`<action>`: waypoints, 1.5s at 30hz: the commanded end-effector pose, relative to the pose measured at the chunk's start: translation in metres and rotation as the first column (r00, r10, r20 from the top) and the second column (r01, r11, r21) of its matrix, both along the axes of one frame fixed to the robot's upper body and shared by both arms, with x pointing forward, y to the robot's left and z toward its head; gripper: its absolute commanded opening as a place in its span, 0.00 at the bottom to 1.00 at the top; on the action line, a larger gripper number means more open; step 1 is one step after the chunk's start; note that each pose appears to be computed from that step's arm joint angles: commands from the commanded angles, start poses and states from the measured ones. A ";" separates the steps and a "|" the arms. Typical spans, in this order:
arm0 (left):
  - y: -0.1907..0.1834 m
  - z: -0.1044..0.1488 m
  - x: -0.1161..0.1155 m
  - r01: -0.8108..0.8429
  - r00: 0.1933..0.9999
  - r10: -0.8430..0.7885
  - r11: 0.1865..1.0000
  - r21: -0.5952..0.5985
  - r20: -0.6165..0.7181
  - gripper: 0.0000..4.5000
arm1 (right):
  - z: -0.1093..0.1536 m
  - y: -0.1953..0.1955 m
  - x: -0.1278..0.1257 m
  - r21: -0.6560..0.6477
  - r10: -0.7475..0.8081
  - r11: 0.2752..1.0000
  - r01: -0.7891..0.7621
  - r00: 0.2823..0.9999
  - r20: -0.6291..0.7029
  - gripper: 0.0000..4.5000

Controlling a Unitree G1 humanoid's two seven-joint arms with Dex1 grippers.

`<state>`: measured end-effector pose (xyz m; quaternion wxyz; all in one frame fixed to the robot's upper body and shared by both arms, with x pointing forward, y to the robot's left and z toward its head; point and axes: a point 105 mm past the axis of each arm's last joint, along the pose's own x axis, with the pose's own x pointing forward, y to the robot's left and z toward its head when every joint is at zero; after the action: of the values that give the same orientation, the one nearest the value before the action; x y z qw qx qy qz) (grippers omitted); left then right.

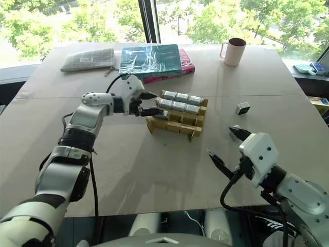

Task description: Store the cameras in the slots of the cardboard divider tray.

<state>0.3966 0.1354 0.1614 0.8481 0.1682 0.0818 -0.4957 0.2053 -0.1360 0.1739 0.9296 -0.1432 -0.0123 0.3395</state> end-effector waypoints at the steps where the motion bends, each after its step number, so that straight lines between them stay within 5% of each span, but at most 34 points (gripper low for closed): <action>1: 0.002 0.040 -0.016 0.068 0.998 -0.067 0.980 -0.185 0.011 0.80 | 0.012 0.002 0.000 -0.010 -0.017 1.000 0.018 0.998 0.066 1.00; 7: 0.023 0.045 -0.064 0.193 0.980 -0.197 0.937 -0.291 0.016 0.80 | -0.005 -0.016 0.027 0.006 -0.131 0.991 0.132 0.989 -0.067 1.00; 10: 0.032 0.043 -0.097 0.277 0.954 -0.299 0.911 -0.305 -0.027 0.99 | -0.018 -0.035 0.044 -0.020 -0.206 0.979 0.205 0.968 -0.144 1.00; 22: 0.044 0.029 -0.153 0.320 0.939 -0.342 0.910 -0.263 -0.040 0.99 | -0.057 -0.065 0.092 -0.012 -0.267 0.959 0.284 0.886 -0.380 1.00; 28: 0.042 0.023 -0.162 0.288 0.949 -0.311 0.919 -0.269 -0.048 1.00 | -0.063 -0.062 0.101 -0.006 -0.232 0.968 0.251 0.887 -0.400 0.33; 30: 0.042 0.022 -0.164 0.277 0.952 -0.301 0.922 -0.271 -0.051 1.00 | -0.062 -0.061 0.104 -0.005 -0.228 0.969 0.246 0.890 -0.395 0.18; 36: 0.052 0.011 -0.162 0.181 0.981 -0.193 0.945 -0.271 -0.018 1.00 | -0.013 -0.015 0.098 -0.091 0.029 0.995 -0.043 0.988 -0.151 0.18; 45: 0.064 -0.001 -0.159 0.082 0.996 -0.087 0.940 -0.331 0.000 1.00 | 0.022 0.084 0.124 -0.182 0.389 0.907 -0.379 0.921 0.027 0.18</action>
<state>0.2381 0.1933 0.1527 0.8365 0.0158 0.0136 -0.5476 0.3255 -0.0536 0.1958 0.8323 -0.2144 -0.0326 0.5102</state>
